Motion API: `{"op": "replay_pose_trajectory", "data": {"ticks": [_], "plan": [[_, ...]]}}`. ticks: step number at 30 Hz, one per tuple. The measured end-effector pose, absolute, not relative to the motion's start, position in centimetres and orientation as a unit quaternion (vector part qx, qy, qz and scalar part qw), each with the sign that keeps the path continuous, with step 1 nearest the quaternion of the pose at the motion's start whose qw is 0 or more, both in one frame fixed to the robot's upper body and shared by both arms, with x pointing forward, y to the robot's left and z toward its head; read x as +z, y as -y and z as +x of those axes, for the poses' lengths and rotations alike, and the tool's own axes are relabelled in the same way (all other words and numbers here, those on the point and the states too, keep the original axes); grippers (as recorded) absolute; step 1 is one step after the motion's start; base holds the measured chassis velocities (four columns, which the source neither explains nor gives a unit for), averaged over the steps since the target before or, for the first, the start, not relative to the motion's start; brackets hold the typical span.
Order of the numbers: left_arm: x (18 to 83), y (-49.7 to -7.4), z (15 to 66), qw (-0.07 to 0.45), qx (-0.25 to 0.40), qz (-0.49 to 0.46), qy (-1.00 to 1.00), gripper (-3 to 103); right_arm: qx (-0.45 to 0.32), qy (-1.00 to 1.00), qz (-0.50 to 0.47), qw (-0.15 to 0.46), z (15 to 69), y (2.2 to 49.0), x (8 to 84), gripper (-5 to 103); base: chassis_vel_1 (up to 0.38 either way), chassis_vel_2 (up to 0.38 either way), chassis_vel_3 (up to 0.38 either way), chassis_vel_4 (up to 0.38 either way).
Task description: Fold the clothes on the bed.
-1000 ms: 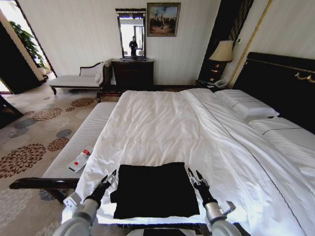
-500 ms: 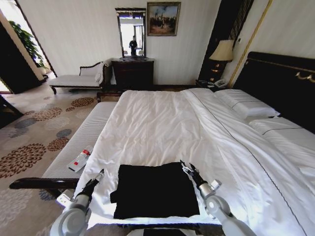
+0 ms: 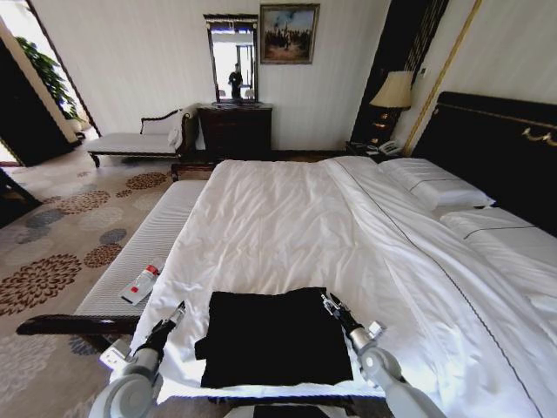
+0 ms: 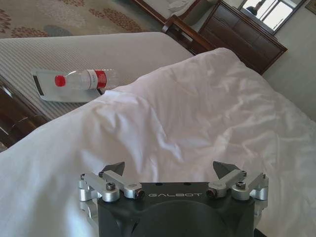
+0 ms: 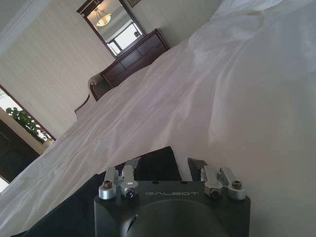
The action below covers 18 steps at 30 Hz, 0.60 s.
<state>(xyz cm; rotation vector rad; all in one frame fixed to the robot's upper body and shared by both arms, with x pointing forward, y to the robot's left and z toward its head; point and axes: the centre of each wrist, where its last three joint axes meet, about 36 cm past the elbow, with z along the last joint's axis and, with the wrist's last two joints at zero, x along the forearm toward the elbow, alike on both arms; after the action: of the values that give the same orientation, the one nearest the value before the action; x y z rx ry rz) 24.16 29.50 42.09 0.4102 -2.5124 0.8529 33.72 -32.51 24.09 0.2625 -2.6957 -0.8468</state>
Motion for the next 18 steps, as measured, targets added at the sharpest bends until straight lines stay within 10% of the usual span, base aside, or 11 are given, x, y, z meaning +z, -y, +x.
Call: {"op": "replay_pose_trajectory", "data": {"ticks": [18], "plan": [[41.2,-28.8,24.1,0.233,0.308,0.155,0.909,100,-0.320,0.932,0.123,0.119,32.2,31.6,23.7,1,0.000,0.000,0.000,0.000]]}}
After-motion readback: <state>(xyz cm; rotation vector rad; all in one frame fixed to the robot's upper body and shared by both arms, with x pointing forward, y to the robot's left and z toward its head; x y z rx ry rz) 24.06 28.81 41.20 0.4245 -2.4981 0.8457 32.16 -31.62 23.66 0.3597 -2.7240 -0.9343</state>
